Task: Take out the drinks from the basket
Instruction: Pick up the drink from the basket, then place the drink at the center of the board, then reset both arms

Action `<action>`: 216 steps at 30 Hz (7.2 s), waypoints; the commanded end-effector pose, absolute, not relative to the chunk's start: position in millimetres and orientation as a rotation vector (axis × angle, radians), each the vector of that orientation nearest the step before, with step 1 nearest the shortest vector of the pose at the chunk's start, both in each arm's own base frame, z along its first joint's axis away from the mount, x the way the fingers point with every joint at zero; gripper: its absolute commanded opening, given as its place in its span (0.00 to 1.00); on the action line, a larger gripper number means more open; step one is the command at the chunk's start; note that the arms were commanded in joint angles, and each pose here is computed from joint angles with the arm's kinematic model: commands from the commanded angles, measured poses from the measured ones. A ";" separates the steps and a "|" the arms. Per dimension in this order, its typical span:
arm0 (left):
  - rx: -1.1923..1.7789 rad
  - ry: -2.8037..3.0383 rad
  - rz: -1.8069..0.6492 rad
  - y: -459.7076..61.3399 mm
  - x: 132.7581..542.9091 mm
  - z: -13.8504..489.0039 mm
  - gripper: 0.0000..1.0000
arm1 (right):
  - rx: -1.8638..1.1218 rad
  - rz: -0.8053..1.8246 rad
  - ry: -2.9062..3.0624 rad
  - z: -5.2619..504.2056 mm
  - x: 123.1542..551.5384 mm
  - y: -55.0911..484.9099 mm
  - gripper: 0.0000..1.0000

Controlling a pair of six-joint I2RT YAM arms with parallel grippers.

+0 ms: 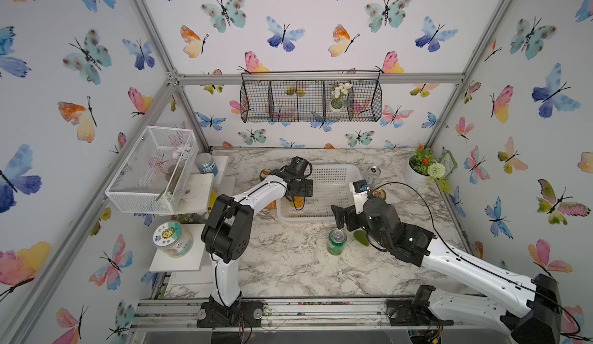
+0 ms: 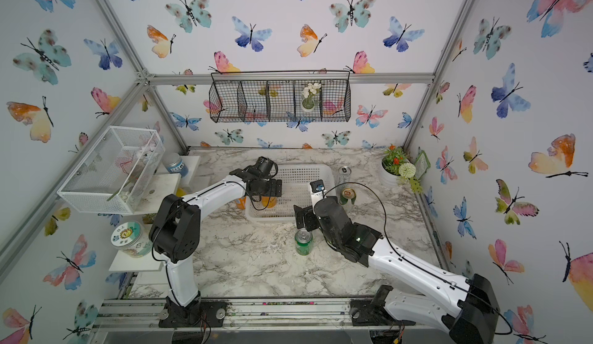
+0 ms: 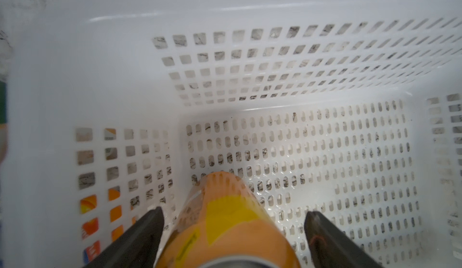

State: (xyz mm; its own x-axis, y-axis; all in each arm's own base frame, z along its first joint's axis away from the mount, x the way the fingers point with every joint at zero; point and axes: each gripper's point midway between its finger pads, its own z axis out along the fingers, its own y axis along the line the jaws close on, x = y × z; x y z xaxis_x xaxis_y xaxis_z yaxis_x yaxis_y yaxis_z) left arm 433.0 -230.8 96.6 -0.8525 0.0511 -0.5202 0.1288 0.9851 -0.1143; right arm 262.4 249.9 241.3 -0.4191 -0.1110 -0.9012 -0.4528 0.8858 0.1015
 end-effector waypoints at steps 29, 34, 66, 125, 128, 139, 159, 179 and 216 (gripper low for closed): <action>0.150 2.543 -0.157 -226.0 429.1 145.6 0.67 | -0.314 0.248 1.991 239.3 276.3 228.8 1.00; 0.151 2.479 -0.198 -226.7 425.7 184.3 0.67 | -0.285 0.228 1.986 240.4 278.9 224.5 1.00; 0.572 2.392 -0.222 -265.6 233.8 213.0 0.71 | 0.098 0.181 2.054 201.9 337.3 144.0 1.00; 0.066 2.276 -0.131 -169.0 314.5 226.5 0.99 | 0.220 0.103 2.025 215.2 341.5 124.1 0.98; -0.112 2.161 -0.026 -114.4 345.1 247.8 0.99 | 0.217 0.105 2.016 218.6 341.2 124.0 0.99; -0.311 1.979 0.306 -1.6 388.9 200.5 0.99 | 0.247 0.073 1.979 222.1 341.4 115.7 0.98; -0.226 1.867 0.207 23.0 382.4 115.6 0.99 | 0.402 -0.057 1.829 229.6 341.6 78.6 0.99; -0.207 1.819 0.143 21.0 373.3 120.5 0.99 | 0.102 -0.243 1.705 135.5 366.4 8.0 0.99; -0.203 1.824 0.137 20.6 374.1 119.6 0.99 | 0.105 -0.148 1.768 106.0 376.2 -2.9 0.99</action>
